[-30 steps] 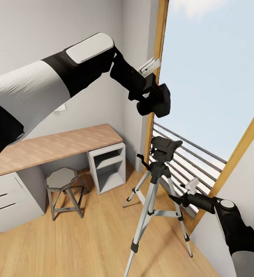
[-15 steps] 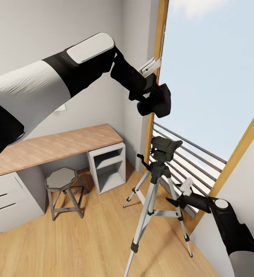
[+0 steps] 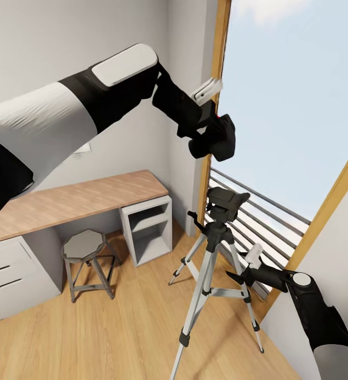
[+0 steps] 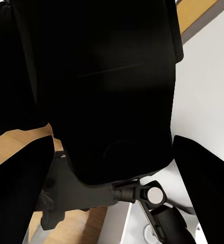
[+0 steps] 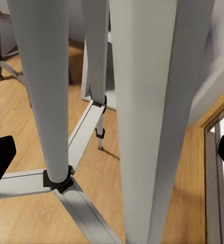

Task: Attach the digital camera to the camera tripod in the bedroom.

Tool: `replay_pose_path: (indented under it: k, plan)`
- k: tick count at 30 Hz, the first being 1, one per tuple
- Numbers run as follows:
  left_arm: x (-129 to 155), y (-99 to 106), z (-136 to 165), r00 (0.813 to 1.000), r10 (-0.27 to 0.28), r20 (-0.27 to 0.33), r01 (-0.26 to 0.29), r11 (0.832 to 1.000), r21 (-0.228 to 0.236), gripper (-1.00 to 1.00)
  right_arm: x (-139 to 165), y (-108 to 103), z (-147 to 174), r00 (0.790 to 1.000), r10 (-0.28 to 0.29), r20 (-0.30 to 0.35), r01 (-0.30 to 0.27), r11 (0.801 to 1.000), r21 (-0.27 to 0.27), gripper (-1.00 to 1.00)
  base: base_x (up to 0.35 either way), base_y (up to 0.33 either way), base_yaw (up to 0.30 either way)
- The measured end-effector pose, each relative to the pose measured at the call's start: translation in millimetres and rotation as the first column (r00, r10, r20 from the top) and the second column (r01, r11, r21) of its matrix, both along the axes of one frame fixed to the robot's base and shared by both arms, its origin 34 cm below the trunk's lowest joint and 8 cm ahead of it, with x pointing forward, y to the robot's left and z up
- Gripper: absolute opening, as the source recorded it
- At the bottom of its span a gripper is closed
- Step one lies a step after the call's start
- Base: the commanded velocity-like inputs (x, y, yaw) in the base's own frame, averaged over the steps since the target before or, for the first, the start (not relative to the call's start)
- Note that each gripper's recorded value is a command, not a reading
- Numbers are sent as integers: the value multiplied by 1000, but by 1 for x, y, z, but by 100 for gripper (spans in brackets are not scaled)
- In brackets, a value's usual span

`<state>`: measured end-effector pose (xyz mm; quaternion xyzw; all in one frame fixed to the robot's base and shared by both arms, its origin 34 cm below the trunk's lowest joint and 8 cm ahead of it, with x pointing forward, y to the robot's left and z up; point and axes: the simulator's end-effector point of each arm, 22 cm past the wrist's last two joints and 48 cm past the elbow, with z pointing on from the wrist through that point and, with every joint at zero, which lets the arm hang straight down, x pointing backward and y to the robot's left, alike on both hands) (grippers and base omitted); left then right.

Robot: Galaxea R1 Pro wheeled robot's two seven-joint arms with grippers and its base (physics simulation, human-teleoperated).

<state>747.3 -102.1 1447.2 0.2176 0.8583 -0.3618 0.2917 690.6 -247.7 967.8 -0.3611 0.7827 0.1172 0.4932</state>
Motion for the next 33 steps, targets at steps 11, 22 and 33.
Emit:
replay_pose_path:
  k: [11,22,33]
  plan:
    - [-24,-18,32,998,-59,-16,58,996,-73,-100,0,0,0,1000,1,1,-1,1000,-1,100,0,0,0]
    - [-29,-26,23,997,-76,-23,75,996,-57,-100,2,1,3,1000,4,15,-4,1000,-1,100,0,0,0]
    - [-27,-25,-11,998,-66,-12,66,996,59,-100,3,1,5,1000,5,21,-5,1000,0,100,0,0,0]
